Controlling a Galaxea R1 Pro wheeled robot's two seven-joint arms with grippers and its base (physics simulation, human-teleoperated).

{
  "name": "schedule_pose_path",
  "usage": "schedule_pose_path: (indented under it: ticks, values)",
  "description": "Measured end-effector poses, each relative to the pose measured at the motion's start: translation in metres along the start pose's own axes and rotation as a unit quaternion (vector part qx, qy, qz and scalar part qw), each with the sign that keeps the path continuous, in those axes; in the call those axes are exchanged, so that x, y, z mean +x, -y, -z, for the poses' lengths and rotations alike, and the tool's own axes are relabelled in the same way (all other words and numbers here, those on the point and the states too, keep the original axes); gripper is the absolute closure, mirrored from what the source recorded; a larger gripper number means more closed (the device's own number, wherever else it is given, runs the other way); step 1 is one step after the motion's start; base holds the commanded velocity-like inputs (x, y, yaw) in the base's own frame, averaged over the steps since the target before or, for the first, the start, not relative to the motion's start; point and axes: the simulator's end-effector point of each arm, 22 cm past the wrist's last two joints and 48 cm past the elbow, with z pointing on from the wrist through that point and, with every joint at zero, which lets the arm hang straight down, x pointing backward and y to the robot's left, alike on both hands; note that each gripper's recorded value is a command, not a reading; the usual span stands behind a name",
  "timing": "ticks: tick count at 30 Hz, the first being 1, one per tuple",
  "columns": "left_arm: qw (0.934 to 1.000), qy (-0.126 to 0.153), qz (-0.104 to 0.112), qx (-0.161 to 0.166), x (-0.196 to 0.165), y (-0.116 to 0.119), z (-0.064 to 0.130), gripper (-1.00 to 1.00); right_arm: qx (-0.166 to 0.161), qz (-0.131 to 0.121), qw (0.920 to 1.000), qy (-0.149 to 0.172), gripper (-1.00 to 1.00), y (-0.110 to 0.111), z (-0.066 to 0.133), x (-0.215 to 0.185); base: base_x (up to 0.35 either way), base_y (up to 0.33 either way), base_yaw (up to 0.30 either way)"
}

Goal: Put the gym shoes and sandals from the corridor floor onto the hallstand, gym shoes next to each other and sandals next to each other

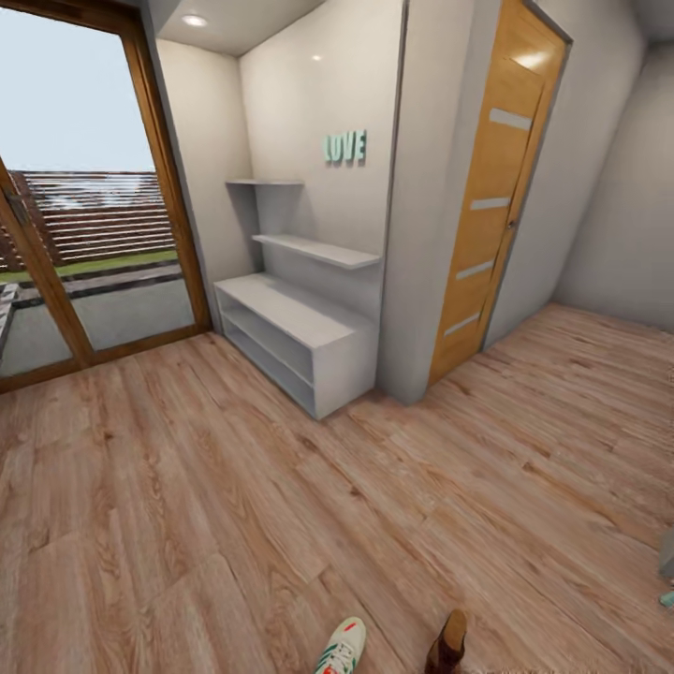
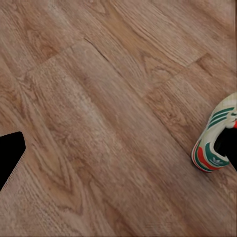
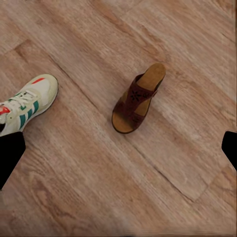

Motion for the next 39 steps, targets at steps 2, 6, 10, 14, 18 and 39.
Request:
schedule_pose_path:
  ticks: [2, 6, 10, 14, 18, 39]
  values:
    - [1.0000, 0.001, 0.000, 0.000, -0.0005, 0.0000, 0.0000, -1.00, 0.000, 0.000, 1.0000, 0.001, -1.00, 0.0000, 0.0000, -0.0005, 0.001, 0.215, -0.268]
    - [1.0000, 0.001, 0.000, 0.000, -0.0012, 0.0001, -0.0001, -1.00, 0.000, 0.000, 1.0000, 0.000, -1.00, 0.0001, 0.0003, 0.0002, 0.000, 0.117, -0.280]
    - [1.0000, 0.003, 0.000, 0.000, -0.0020, 0.0001, -0.0002, -1.00, 0.000, 0.000, 1.0000, 0.001, -1.00, 0.0001, 0.0003, -0.0002, 0.000, 0.042, -0.283]
    - [1.0000, 0.003, 0.000, 0.000, -0.0028, 0.0001, -0.0002, -1.00, 0.000, 0.000, 1.0000, 0.001, -1.00, 0.0001, 0.0004, -0.0006, 0.000, 0.015, -0.285]
    - [1.0000, 0.004, 0.000, 0.000, -0.0034, 0.0002, -0.0003, -1.00, 0.000, 0.000, 1.0000, 0.002, -1.00, 0.0001, 0.0004, -0.0011, 0.000, 0.006, -0.286]
    - [1.0000, 0.004, 0.000, 0.000, -0.0037, 0.0002, -0.0004, -1.00, 0.000, 0.000, 1.0000, 0.002, -1.00, 0.0001, 0.0003, -0.0015, 0.000, 0.001, -0.286]
